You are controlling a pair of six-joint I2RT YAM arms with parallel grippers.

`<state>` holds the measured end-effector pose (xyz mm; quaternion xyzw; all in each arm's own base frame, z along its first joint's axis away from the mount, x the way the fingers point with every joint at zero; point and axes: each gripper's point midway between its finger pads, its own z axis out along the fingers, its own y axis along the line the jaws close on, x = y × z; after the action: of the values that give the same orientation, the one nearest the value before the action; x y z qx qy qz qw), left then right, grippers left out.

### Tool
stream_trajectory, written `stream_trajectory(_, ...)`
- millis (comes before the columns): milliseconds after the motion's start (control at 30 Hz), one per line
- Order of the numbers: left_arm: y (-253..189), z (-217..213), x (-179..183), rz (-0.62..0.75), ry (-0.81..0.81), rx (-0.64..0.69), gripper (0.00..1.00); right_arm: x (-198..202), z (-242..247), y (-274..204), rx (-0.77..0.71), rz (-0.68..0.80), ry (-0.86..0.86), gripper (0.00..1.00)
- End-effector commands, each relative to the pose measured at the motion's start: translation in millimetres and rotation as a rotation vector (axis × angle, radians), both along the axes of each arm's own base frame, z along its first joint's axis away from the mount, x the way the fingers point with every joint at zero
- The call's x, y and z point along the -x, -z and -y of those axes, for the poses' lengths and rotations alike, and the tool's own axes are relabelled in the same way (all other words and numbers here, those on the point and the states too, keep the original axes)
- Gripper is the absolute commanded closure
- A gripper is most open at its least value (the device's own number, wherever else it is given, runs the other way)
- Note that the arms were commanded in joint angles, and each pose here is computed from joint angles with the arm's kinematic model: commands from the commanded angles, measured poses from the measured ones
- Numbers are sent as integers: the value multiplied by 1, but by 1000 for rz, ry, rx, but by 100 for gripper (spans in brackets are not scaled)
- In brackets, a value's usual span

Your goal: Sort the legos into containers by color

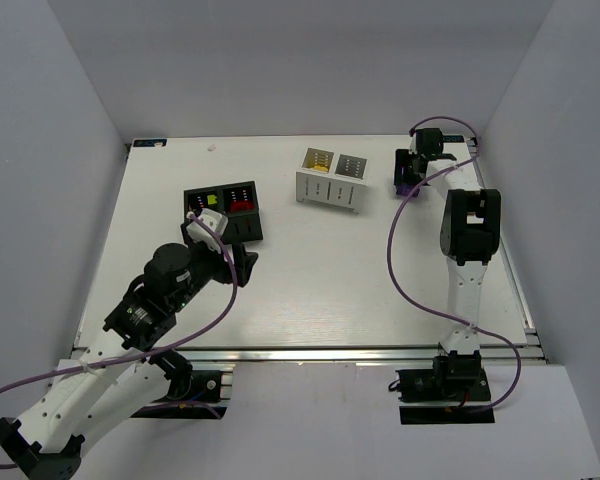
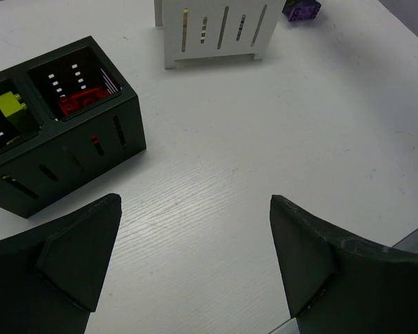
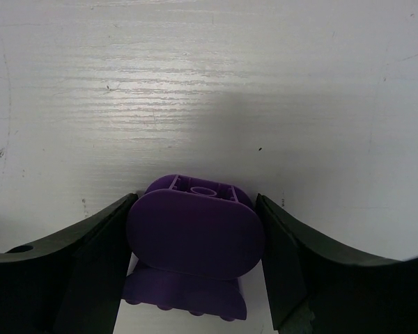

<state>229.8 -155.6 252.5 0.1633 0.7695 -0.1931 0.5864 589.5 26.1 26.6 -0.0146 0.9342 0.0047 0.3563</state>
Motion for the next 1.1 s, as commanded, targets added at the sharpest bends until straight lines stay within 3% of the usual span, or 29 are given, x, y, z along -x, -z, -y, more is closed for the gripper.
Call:
stream_trajectory(0, -1, 3, 1, 14, 23, 8, 3, -6, -3, -43, -18, 68, -21, 43)
stream_trajectory(200, -6, 31, 16, 24, 201, 54, 2, 11, -25, -81, -88, 178, -166, 57)
stream_trajectory(400, -8, 68, 24, -49, 363, 142, 2, 65, -56, -168, -198, 319, -362, 68)
stream_trajectory(500, -23, 96, 34, -91, 470, 270, 2, 105, -75, -200, -279, 360, -467, 76)
stream_trajectory(533, -26, 102, 36, -139, 477, 343, 2, 121, -87, -208, -330, 369, -533, 76)
stream_trajectory(600, -53, 116, 41, -96, 560, 461, 2, 154, -100, -227, -378, 409, -619, 78)
stream_trajectory(633, -47, 122, 41, -177, 556, 530, 2, 171, -110, -238, -429, 429, -689, 79)
stream_trajectory(667, -63, 126, 42, -131, 589, 596, 2, 188, -117, -260, -448, 486, -734, 80)
stream_trajectory(733, -57, 135, 42, -205, 596, 687, 2, 216, -132, -266, -527, 498, -833, 82)
stream_trajectory(767, -68, 136, 39, -172, 607, 731, 2, 231, -136, -279, -540, 529, -881, 82)
stream_trajectory(900, -77, 149, 29, -209, 612, 823, 2, 278, -153, -304, -689, 557, -1046, 83)
stream_trajectory(1067, -91, 176, 35, -307, 736, 941, 2, 329, -164, -323, -737, 656, -1295, 84)
